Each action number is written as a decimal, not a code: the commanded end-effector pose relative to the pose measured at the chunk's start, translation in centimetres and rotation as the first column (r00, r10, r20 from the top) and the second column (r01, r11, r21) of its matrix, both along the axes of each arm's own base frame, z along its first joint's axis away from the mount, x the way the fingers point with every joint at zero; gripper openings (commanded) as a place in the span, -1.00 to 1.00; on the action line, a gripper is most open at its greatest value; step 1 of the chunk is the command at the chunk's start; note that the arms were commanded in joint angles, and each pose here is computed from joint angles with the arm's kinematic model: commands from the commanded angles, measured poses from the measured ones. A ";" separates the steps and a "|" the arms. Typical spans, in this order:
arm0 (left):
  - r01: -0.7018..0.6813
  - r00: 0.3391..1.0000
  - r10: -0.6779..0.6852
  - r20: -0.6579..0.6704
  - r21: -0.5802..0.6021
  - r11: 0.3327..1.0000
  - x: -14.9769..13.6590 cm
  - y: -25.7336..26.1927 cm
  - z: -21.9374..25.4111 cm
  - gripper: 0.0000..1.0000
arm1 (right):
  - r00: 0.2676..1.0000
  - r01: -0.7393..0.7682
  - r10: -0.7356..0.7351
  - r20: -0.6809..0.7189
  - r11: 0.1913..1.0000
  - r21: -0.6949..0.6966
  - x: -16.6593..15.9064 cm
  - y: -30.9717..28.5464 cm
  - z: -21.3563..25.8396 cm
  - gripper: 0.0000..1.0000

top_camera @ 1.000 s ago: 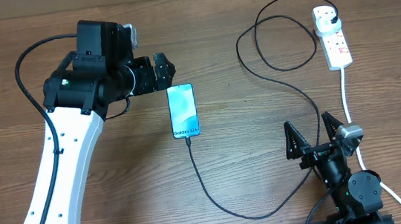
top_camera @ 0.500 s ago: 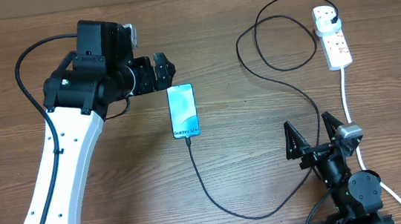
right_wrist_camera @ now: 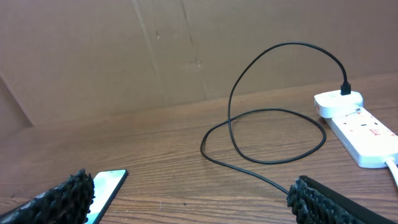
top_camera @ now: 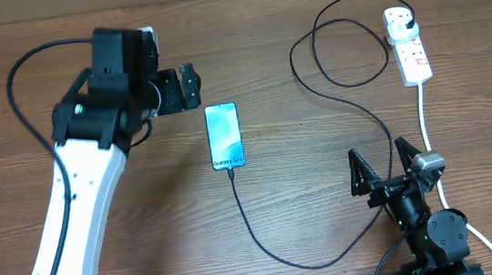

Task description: Plug charger to phone and switch on socket

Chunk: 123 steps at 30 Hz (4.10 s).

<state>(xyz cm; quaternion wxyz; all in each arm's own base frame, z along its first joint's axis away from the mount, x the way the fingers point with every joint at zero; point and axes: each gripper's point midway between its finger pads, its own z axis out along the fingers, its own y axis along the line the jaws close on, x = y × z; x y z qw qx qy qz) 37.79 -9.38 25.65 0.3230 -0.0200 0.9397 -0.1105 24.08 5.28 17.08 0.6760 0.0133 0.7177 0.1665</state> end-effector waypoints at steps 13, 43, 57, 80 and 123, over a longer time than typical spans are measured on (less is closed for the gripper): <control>0.160 0.778 -0.297 0.553 0.283 0.946 -8.6 3.1 0.3 1.00 | 1.000 -0.017 0.017 0.007 1.000 -0.003 -0.1 0.3 -0.1 1.00; 0.021 0.629 -0.232 0.742 0.281 0.959 -13.6 5.4 -9.7 1.00 | 1.000 -0.017 0.017 0.007 1.000 -0.003 -0.1 0.3 -0.1 1.00; 0.022 0.629 -0.232 0.742 0.281 0.959 -13.6 5.4 -9.7 1.00 | 1.000 -0.017 0.017 0.007 1.000 -0.003 -0.1 0.3 -0.1 1.00; 0.022 0.629 -0.232 0.742 0.281 0.959 -13.6 5.4 -9.7 1.00 | 1.000 -0.017 0.017 0.007 1.000 -0.003 -0.1 0.3 -0.1 1.00; 0.022 0.629 -0.232 0.742 0.281 0.959 -13.6 5.4 -9.7 1.00 | 1.000 -0.017 0.017 0.007 1.000 -0.003 -0.1 0.3 -0.1 1.00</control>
